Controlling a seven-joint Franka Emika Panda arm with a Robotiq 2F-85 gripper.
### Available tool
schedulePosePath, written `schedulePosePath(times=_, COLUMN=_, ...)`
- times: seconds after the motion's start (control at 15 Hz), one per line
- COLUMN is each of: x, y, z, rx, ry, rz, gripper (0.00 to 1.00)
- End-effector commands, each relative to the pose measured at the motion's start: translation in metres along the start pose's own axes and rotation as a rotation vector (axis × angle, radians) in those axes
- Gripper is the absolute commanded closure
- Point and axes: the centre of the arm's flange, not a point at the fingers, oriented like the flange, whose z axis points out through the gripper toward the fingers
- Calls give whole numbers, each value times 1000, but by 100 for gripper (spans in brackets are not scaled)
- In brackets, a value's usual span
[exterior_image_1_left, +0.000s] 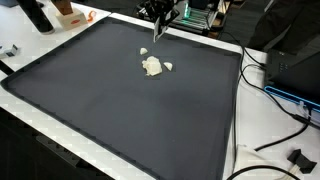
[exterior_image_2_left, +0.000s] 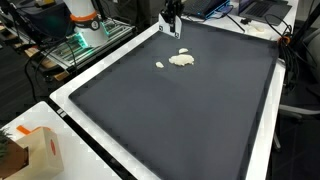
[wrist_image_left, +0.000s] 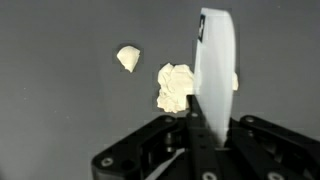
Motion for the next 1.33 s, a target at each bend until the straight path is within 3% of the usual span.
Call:
schedulePosePath(times=0.0, x=3, y=-1, z=-5, rx=-49, ry=-41, rz=-190, gripper=99)
schedulePosePath(times=1.27, x=26, y=-15, z=-16, rx=38, ry=0, rz=-1278, gripper=99)
